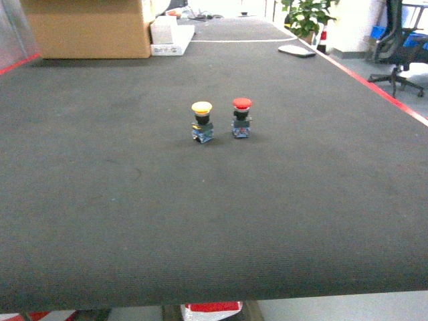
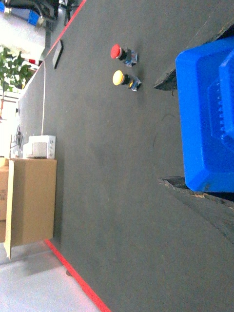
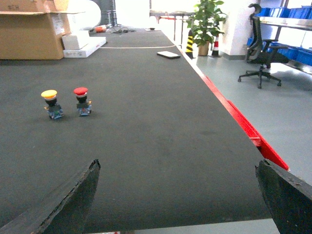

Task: Pick blue part to blue bin on bottom shelf

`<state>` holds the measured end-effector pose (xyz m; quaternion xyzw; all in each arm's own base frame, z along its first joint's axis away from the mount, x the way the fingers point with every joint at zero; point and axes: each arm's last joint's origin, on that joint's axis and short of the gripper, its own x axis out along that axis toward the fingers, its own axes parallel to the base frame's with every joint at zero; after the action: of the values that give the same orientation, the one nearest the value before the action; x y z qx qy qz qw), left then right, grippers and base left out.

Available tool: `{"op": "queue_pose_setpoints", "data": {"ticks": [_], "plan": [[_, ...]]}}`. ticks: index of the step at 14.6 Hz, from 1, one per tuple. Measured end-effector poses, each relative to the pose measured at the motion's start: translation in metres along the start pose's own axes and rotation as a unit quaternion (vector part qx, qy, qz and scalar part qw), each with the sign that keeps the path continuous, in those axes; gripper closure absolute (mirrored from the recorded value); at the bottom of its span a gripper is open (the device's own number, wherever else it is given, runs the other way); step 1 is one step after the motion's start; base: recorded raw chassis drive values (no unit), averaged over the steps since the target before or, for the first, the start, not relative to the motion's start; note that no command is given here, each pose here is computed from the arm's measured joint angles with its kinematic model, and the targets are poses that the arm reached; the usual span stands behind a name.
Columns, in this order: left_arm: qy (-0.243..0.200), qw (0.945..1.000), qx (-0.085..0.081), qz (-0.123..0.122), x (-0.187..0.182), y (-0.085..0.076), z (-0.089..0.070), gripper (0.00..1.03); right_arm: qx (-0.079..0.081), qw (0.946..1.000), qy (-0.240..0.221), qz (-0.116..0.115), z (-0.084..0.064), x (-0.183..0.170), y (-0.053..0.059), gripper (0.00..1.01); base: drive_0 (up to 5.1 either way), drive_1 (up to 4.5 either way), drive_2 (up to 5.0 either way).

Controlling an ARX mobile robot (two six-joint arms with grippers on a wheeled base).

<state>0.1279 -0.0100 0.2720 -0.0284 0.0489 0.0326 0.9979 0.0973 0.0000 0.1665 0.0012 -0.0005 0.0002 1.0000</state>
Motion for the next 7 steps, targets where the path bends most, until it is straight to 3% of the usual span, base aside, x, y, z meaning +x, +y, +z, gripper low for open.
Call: {"op": "queue_pose_setpoints", "data": {"ticks": [7], "plan": [[0.0,1.0,0.0,0.0,0.0001,0.0,-0.0001,0.59,0.0,1.0,0.0,0.0,0.0001,0.0,0.0,0.03,0.0,0.0,0.0]]}}
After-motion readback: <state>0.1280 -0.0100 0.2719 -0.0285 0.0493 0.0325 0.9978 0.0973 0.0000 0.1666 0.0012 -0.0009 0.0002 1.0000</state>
